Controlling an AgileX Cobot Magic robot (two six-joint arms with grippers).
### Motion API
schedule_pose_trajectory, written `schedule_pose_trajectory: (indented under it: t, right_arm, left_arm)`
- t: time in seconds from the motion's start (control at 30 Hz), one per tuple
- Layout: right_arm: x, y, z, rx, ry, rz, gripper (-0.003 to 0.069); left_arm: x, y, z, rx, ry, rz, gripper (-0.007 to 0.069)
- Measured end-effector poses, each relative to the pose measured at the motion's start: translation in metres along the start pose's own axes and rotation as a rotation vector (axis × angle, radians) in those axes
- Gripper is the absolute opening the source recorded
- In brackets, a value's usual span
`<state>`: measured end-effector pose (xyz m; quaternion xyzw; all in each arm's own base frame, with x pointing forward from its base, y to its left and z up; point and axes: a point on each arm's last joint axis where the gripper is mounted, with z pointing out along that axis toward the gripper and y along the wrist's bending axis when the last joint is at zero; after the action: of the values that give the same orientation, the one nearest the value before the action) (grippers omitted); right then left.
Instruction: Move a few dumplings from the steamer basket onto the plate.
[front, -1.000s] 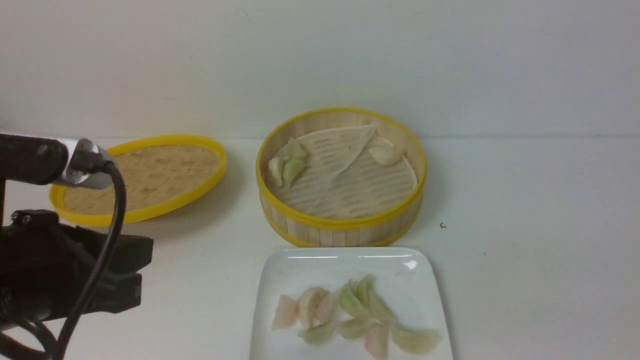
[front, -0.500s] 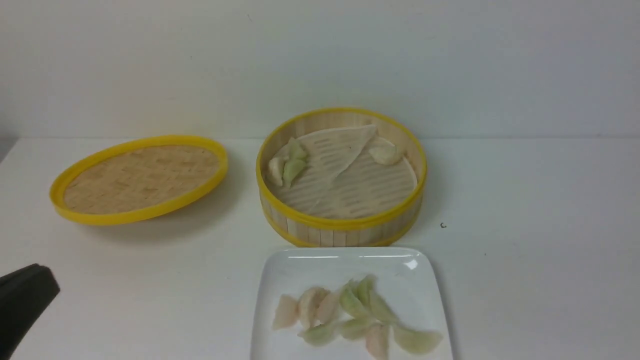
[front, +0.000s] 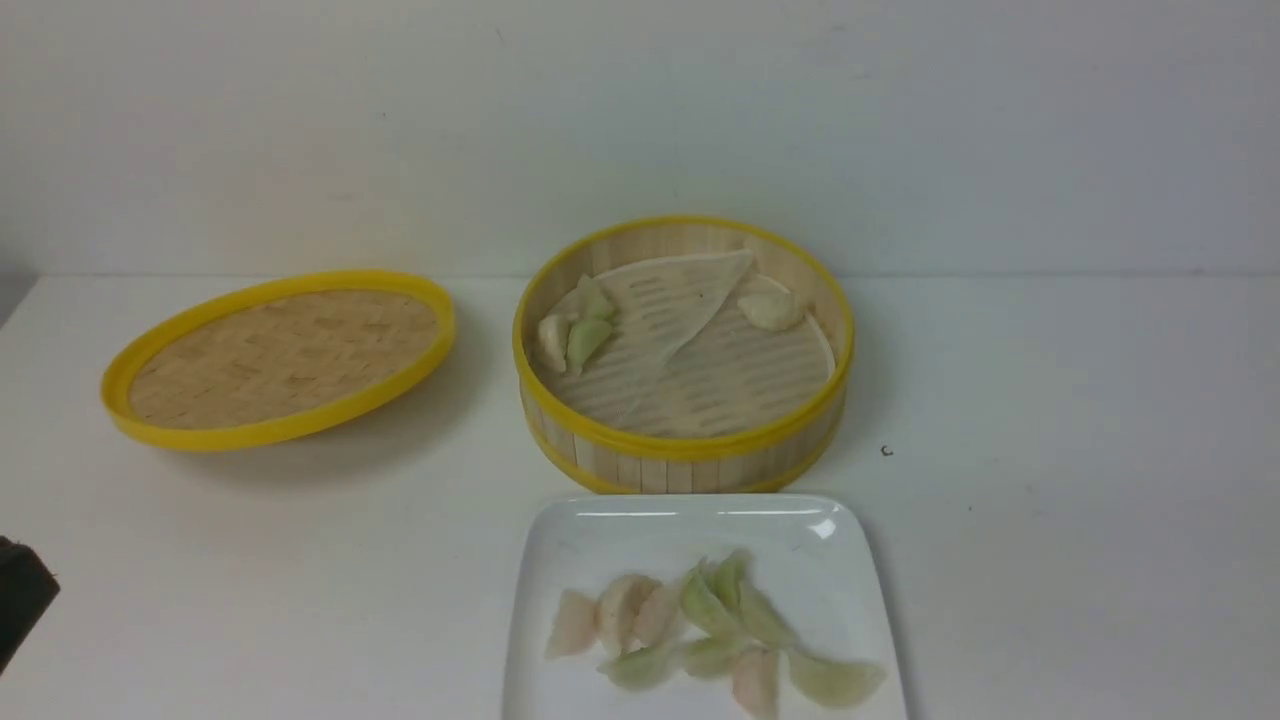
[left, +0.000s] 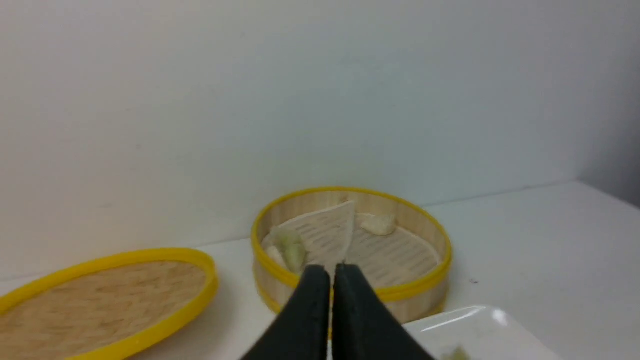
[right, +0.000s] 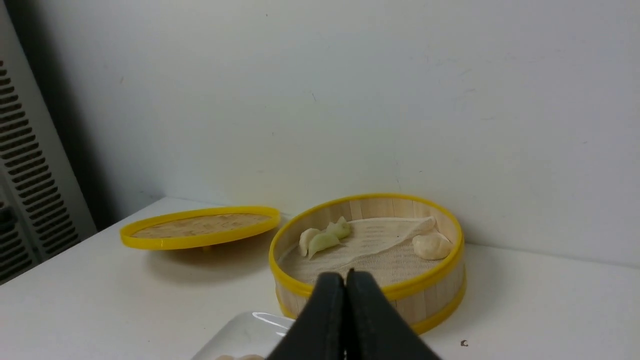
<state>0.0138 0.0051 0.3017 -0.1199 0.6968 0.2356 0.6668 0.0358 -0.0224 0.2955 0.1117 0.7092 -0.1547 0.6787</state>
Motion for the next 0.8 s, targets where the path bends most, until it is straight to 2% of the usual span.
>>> schedule_pose_trajectory:
  t: [0.1, 0.23, 0.3, 0.37, 0.5, 0.8]
  right_arm:
    - [0.000, 0.000, 0.000, 0.000, 0.000, 0.000, -0.0015]
    - [0.000, 0.000, 0.000, 0.000, 0.000, 0.001, -0.0015]
    - [0.000, 0.000, 0.000, 0.000, 0.000, 0.002, -0.0015]
    - [0.000, 0.000, 0.000, 0.000, 0.000, 0.002, -0.0015]
    - [0.000, 0.000, 0.000, 0.000, 0.000, 0.002, -0.0015]
    - [0.000, 0.000, 0.000, 0.000, 0.000, 0.002, -0.0015]
  left_arm:
    - [0.015, 0.007, 0.003, -0.076, 0.002, 0.048, -0.0006]
    - [0.066, 0.023, 0.012, -0.247, 0.038, 0.063, -0.0006]
    - [0.090, 0.027, 0.014, -0.281, 0.084, 0.079, -0.0006]
    - [0.109, 0.030, 0.015, -0.295, 0.145, 0.103, -0.0006]
    - [0.121, 0.030, 0.013, -0.292, 0.253, 0.125, -0.0006]
    - [0.123, 0.030, 0.013, -0.291, 0.275, 0.127, -0.0006]
